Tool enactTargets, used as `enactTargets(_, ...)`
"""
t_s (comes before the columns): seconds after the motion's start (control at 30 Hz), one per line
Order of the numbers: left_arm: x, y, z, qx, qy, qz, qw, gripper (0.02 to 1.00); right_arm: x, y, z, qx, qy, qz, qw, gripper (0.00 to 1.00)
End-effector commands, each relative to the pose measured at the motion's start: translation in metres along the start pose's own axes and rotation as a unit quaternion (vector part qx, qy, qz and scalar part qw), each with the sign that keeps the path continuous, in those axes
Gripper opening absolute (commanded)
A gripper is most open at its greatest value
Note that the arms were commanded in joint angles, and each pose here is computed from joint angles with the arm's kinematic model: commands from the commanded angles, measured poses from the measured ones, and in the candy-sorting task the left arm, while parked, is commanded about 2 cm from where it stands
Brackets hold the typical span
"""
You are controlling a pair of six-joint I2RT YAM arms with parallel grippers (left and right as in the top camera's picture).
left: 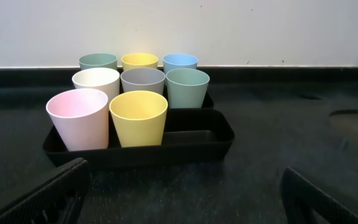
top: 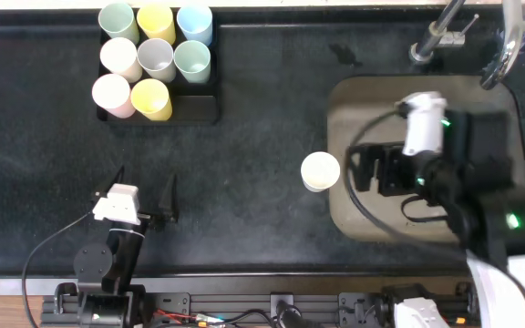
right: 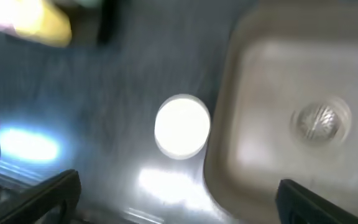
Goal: Store Cups
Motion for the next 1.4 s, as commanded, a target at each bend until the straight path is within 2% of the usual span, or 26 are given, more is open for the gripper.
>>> enactTargets(0.03, 0.0, 0.001, 0.0, -0.002, 0.0, 0.008, 1.0, 1.0, 0.008, -0.01, 0.019, 0.073, 0.02, -0.005, 0.997, 0.998)
enactTargets(0.17, 0.0, 0.001, 0.0, -0.002, 0.0, 0.008, 1.0, 1.0, 0.004, -0.016, 0.041, 0.132, 0.017, 0.005, 0.991, 0.998)
enactTargets(0.27, 0.0, 0.001, 0.0, -0.002, 0.0, 0.008, 1.0, 1.0, 0.002, -0.015, 0.056, 0.158, 0.016, -0.013, 0.987, 0.998)
enactTargets(0.47, 0.0, 0.001, 0.0, -0.002, 0.0, 0.008, 1.0, 1.0, -0.002, -0.017, 0.075, 0.175, 0.008, -0.017, 0.984, 0.998)
enactTargets(0.57, 0.0, 0.001, 0.0, -0.002, 0.0, 0.008, 1.0, 1.0, -0.017, -0.029, 0.083, 0.192, -0.019, -0.011, 0.981, 0.996)
enactTargets(0.77, 0.0, 0.001, 0.0, -0.002, 0.0, 0.008, 1.0, 1.0, -0.039, -0.033, 0.11, 0.178, -0.059, 0.003, 0.982, 0.998)
enactTargets(0.93, 0.0, 0.001, 0.0, -0.002, 0.0, 0.008, 1.0, 1.0, -0.043, -0.034, 0.12, 0.171, -0.062, 0.016, 0.983, 0.998)
enactTargets(1.13, 0.0, 0.001, 0.0, -0.002, 0.0, 0.008, 1.0, 1.0, -0.048, -0.024, 0.13, 0.154, -0.08, 0.008, 0.985, 0.998)
enactTargets(1.4, 0.0, 0.001, 0.0, -0.002, 0.0, 0.008, 1.0, 1.0, -0.049, -0.028, 0.159, 0.188, -0.079, 0.001, 0.979, 0.998)
Point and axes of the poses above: each gripper's point midway between its finger pads, its own z axis out along the fingers, its own x axis along the line the jaws close on, y = z × x, the point moved 1 cm from there along -z, back along the fingers, and after that the axes turned 2 degrees about -z, right-handed, at the moved point
